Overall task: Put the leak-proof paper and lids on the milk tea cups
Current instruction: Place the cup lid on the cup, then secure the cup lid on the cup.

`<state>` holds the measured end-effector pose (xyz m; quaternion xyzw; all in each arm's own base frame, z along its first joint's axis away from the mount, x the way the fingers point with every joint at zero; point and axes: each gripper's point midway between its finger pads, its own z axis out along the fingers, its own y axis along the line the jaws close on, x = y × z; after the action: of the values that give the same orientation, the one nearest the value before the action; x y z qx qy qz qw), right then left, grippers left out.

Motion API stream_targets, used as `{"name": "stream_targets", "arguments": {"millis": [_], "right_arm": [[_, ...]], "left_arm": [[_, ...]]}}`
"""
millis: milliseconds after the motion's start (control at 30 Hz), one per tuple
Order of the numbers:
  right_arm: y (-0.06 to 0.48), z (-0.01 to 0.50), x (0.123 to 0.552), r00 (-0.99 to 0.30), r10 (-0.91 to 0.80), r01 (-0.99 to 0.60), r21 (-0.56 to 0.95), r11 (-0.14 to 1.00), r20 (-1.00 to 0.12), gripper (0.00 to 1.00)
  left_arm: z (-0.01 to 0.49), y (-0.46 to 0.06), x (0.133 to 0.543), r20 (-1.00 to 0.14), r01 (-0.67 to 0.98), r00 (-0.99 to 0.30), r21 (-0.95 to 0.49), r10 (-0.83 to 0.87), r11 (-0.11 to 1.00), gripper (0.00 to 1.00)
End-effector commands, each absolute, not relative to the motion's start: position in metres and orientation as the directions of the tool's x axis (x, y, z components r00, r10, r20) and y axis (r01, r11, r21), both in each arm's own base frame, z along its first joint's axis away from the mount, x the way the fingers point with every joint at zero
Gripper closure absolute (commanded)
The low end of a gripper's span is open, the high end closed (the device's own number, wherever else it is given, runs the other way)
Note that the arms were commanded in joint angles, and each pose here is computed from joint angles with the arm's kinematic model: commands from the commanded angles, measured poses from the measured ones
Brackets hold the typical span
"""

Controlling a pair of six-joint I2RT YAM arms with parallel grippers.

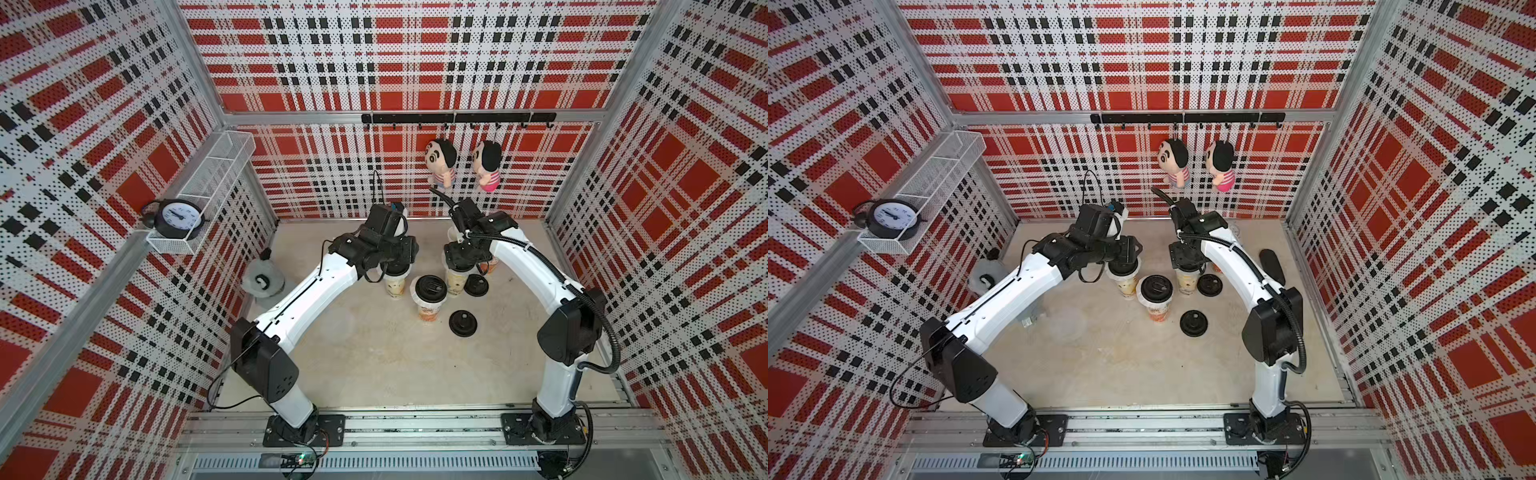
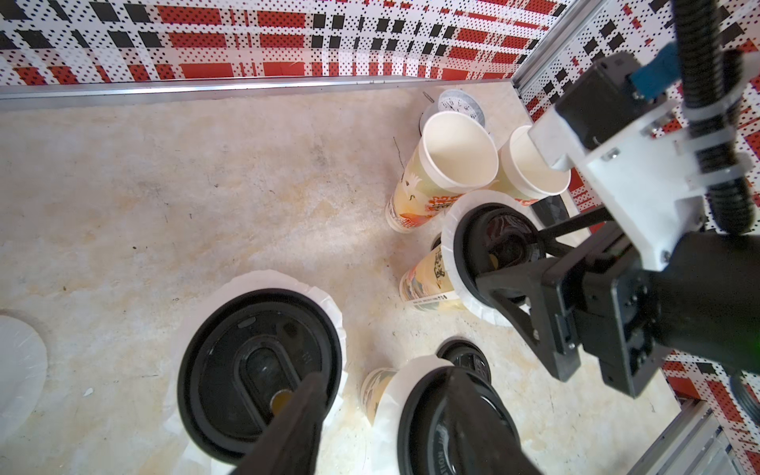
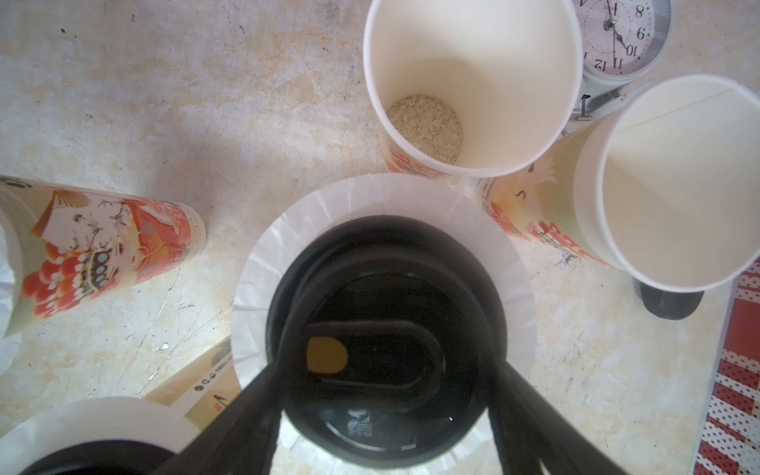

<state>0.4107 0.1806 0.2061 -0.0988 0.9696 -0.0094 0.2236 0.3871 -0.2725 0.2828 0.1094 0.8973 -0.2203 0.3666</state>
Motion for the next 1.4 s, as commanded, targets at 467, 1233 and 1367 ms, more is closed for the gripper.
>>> {"name": "stream_targets", "arguments": {"millis": [467, 1233, 1367], "right_arm": [[0.183, 0.211, 0.409, -0.875, -0.184, -0.179, -0.055, 0.982, -0.447, 0.15], [0.076, 0.302, 0.376, -0.708, 0.246, 0.091, 0.26, 0.961, -0.662, 0.12], [0.056, 0.282, 0.363, -0.721, 0.294, 0.119, 0.305, 0.945, -0.627, 0.12]], "left_arm": [[0.299, -0.269, 0.385, -0.734, 0.383, -0.678, -0.316, 0.032, 0.868, 0.48], [0.275, -0.366, 0.421, -0.699, 0.573, -0.621, -0.097, 0.354, 0.814, 0.42], [0.257, -0.386, 0.416, -0.683, 0.634, -0.588, -0.058, 0.432, 0.771, 0.36]]}}
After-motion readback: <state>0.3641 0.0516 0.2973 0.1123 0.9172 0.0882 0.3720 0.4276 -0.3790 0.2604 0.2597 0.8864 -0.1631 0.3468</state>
